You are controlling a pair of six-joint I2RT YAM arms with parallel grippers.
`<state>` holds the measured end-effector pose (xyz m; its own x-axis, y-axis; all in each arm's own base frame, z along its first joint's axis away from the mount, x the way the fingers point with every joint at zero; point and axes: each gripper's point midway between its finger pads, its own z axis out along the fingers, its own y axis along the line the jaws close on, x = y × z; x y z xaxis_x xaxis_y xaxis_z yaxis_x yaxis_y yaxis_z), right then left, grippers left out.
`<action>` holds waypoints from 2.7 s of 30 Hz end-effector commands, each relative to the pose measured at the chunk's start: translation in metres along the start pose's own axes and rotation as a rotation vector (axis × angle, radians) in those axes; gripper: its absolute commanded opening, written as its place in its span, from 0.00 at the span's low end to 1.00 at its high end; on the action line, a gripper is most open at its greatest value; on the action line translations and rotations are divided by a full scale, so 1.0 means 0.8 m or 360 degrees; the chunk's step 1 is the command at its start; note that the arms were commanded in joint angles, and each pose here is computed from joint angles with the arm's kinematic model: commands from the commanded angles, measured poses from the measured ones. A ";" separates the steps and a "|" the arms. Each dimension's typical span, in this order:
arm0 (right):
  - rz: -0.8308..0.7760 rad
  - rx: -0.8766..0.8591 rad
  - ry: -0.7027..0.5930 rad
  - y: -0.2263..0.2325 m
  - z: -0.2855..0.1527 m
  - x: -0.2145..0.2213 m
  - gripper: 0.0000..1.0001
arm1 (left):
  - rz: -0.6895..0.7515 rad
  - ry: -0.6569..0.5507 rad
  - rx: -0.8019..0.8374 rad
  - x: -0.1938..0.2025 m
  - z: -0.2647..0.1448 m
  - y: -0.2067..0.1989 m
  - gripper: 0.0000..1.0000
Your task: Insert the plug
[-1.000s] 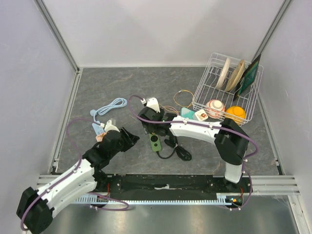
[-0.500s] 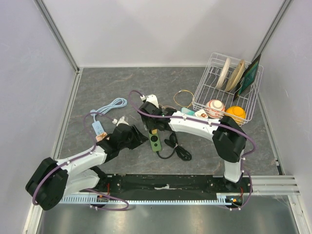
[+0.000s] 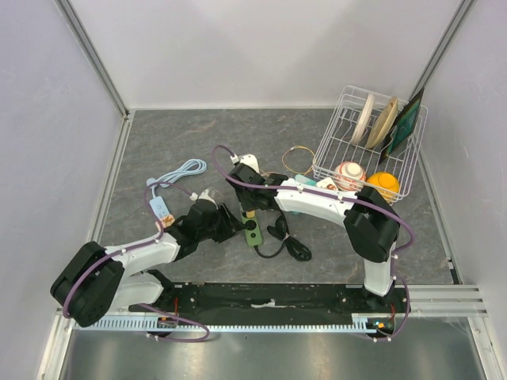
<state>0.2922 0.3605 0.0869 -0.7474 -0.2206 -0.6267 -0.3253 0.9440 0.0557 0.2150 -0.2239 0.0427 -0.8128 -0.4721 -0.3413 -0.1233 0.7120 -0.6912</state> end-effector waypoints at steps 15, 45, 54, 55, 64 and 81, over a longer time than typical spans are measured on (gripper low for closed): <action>-0.0046 -0.0061 0.0143 0.004 0.015 0.034 0.00 | -0.0044 0.0069 0.0059 0.010 0.015 -0.006 0.42; -0.0028 -0.0131 0.0433 -0.037 0.016 0.173 0.00 | -0.0138 0.0065 0.0018 0.015 0.013 0.005 0.32; 0.0028 -0.0305 -0.0074 0.007 -0.047 0.019 0.52 | 0.0094 -0.0224 -0.0023 -0.049 -0.031 -0.031 0.45; 0.0039 -0.0302 -0.0121 0.008 -0.054 0.005 0.56 | 0.0111 -0.0287 -0.0018 -0.063 -0.038 -0.040 0.47; 0.0187 -0.0274 -0.0541 -0.040 -0.151 -0.107 0.93 | 0.0392 -0.0745 -0.0126 -0.152 -0.138 -0.076 0.67; 0.0541 0.0563 -0.1358 -0.321 -0.412 -0.141 0.98 | 0.0753 -0.1580 -0.0103 -0.244 -0.467 -0.135 0.91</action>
<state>0.2909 0.1168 0.3778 -0.1657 0.2329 -0.9583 -0.0338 0.9698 0.2415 0.2087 -0.0662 0.3988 -0.0786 -0.3963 -0.9148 0.1031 0.9094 -0.4028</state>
